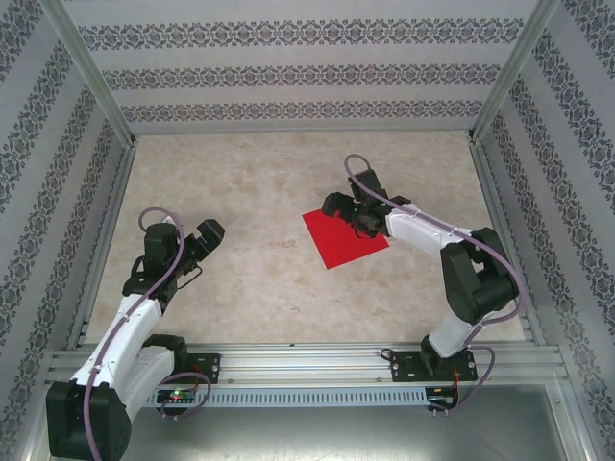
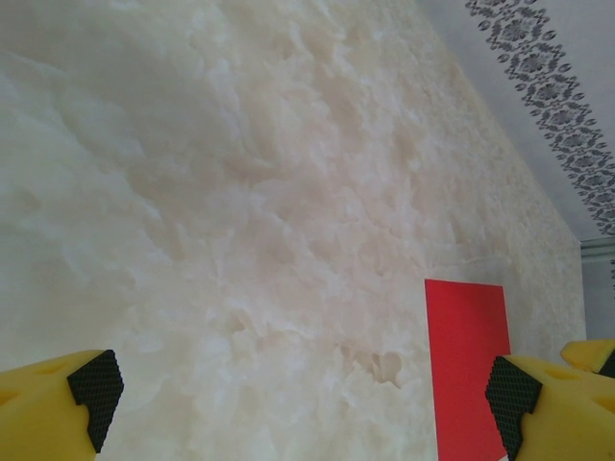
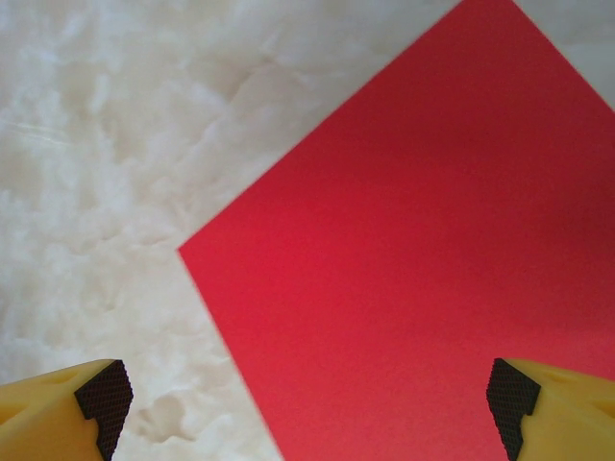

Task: Fold a paper plane with a square sheet of paper (pick it up from the middle)
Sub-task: Move the paper to the center of the table.

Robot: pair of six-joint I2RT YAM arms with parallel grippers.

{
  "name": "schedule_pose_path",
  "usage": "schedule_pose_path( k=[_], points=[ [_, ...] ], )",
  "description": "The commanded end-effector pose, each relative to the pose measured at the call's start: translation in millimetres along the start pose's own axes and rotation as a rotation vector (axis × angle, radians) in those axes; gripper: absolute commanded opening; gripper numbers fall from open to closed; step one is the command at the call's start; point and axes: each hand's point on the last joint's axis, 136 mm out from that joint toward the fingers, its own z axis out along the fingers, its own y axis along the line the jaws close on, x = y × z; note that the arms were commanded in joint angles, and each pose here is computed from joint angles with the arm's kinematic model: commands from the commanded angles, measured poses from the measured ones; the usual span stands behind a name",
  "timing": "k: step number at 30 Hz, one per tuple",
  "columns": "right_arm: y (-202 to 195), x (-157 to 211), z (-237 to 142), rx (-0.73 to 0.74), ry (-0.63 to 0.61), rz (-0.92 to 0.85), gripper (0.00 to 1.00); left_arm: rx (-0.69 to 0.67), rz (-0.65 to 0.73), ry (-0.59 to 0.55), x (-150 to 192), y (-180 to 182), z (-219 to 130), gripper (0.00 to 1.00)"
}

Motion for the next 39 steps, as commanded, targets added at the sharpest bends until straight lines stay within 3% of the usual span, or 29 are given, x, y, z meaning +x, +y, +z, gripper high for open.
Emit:
schedule_pose_path(
  k=[1, 5, 10, 19, 22, 27, 30, 39],
  points=[
    [5, 14, 9, -0.045, 0.092, -0.066, 0.97, 0.020, -0.018, 0.022, 4, -5, 0, 1.00],
    [-3, 26, 24, -0.027, 0.148, -0.051, 0.96, 0.063, -0.016, 0.026, 5, -11, 1, 1.00],
    [-35, 41, 27, 0.090, 0.122, 0.067, 0.96, 0.114, 0.024, 0.061, 9, -23, 0, 1.00],
    [-56, 90, 17, 0.256, -0.018, 0.368, 0.97, 0.151, 0.011, 0.135, 28, -23, 4, 1.00],
    [-40, 97, 15, 0.205, -0.112, 0.446, 0.97, 0.155, 0.014, 0.148, 32, -23, 6, 1.00],
    [4, 90, 5, 0.129, -0.093, 0.329, 0.98, 0.159, 0.055, 0.182, 39, -29, 7, 1.00],
    [24, 77, -9, 0.091, -0.088, 0.168, 0.98, 0.168, 0.079, 0.201, 45, -34, 9, 1.00],
    [-19, 60, -32, 0.154, -0.035, -0.105, 0.98, 0.180, 0.163, 0.269, 65, -51, 18, 1.00]
  ],
)
